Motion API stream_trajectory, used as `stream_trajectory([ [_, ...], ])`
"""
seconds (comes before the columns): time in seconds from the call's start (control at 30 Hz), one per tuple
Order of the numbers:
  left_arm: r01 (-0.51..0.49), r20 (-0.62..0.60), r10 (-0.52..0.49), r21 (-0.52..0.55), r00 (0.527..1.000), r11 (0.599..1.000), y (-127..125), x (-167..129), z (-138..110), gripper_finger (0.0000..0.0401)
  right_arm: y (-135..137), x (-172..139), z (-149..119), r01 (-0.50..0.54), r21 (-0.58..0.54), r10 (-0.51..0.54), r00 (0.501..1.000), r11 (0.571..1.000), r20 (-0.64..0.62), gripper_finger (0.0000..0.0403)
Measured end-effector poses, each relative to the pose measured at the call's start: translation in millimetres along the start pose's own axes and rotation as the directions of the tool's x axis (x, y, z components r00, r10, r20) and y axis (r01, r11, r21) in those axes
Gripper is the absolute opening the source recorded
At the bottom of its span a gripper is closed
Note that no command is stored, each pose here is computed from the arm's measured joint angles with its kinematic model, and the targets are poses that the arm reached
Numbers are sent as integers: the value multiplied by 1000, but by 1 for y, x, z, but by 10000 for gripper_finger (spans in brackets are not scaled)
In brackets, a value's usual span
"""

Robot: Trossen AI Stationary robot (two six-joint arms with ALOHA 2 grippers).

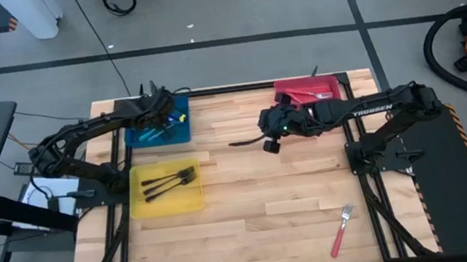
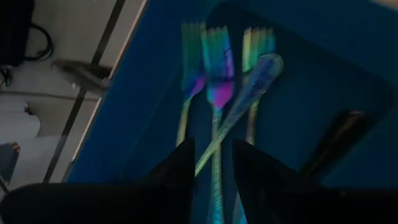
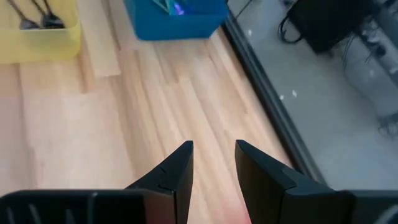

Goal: Sort silverware by color (type)
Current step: Put the pink fork into the red bin

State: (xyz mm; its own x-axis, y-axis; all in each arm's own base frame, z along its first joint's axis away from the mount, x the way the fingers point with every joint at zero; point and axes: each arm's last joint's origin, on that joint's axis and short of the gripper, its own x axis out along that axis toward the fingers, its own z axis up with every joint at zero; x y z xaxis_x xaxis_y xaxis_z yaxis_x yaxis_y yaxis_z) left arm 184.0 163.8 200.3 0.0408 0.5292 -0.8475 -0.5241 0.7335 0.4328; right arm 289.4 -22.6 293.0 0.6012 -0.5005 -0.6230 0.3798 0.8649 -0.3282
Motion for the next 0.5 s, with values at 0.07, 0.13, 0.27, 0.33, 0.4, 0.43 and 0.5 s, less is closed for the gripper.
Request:
stream_trajectory([
  [0.07, 9, 17, -10, 20, 1000, 1000, -7, -3, 2, 107, 3, -7, -2, -13, 20, 13, 999, 1000, -31, 126],
  [0.13, 20, 39, -22, 53, 999, 998, -16, -7, 5, 107, 7, -13, -3, -24, 48, 27, 997, 999, -66, 126],
  [0.27, 40, 99, -53, 122, 994, 992, -36, -16, 10, 107, 14, -22, -15, -36, 95, 54, 981, 995, -187, 131],
  [0.33, 50, 129, -71, 157, 989, 986, -47, -22, 12, 107, 17, -26, -22, -43, 151, 80, 965, 988, -250, 138],
  [0.4, 57, 168, -90, 188, 982, 981, -57, -27, 15, 107, 21, -30, -28, -48, 213, 113, 946, 976, -303, 145],
  [0.43, 60, 193, -99, 201, 976, 978, -63, -31, 16, 107, 23, -32, -30, -52, 247, 133, 936, 968, -325, 149],
  [0.5, 67, 241, -123, 228, 963, 971, -74, -37, 19, 107, 29, -37, -34, -62, 317, 181, 915, 946, -360, 157],
])
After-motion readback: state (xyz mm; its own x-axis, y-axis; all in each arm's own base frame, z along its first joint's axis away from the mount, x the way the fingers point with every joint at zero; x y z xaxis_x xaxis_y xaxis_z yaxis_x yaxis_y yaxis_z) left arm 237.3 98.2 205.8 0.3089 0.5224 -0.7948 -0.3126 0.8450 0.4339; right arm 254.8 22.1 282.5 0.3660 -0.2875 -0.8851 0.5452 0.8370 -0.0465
